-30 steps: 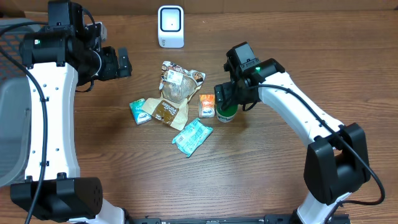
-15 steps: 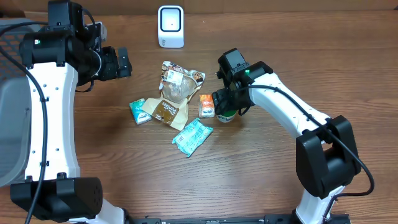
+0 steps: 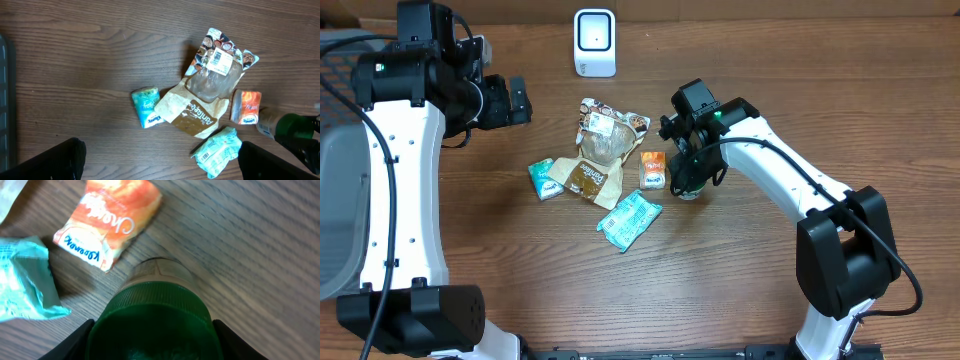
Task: Scan the item barcode
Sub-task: 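Lift the jar and swing it toward the scanner face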
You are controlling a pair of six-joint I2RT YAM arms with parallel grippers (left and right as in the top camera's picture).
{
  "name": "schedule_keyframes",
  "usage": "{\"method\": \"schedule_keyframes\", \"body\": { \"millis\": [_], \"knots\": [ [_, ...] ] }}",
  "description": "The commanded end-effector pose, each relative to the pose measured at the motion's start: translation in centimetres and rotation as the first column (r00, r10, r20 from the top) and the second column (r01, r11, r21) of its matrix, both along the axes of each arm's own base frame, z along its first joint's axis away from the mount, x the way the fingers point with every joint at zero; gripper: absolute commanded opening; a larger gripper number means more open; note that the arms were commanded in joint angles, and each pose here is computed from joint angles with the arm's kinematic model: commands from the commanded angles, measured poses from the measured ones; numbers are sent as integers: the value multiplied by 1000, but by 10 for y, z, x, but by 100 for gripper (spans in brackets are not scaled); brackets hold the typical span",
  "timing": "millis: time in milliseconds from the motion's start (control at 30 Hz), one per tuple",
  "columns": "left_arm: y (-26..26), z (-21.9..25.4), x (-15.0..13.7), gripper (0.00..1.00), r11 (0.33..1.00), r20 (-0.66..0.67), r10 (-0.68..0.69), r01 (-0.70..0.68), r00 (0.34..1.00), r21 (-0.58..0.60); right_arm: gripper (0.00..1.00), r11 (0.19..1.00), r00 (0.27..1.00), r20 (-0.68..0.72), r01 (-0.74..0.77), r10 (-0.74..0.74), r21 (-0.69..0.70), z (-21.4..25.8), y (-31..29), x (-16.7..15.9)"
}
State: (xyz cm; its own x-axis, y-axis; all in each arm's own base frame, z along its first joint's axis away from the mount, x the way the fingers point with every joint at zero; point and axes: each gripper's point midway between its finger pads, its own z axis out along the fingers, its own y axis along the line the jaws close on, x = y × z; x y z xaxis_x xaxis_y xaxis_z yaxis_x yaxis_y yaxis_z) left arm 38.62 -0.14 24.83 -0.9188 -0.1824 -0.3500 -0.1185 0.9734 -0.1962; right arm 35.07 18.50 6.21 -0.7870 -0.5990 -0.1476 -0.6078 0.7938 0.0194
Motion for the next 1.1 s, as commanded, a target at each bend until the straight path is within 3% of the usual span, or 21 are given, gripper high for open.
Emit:
{"method": "schedule_keyframes", "body": {
  "millis": [0,200,433,667,800,1067],
  "knots": [
    [-2,11,2,100,1000,36,-12,12,999,-4,44,990,990,24,-142,142,-29,4,-3,3],
    [-2,11,2,99,1000,36,-12,12,999,-4,44,983,983,29,-182,183,-17,4,0,3],
    [-2,11,2,100,1000,36,-12,12,999,-4,43,1000,1000,9,9,-9,8,4,-3,5],
    [-2,11,2,99,1000,36,-12,12,999,-4,22,989,990,-11,144,-143,25,7,-6,6],
    [-2,11,2,100,1000,36,-12,12,999,-4,13,985,990,-48,135,-130,111,32,9,2],
    [-4,11,2,99,1000,37,-16,17,999,-4,13,902,994,-83,103,-75,420,127,46,-1]
  ]
}}
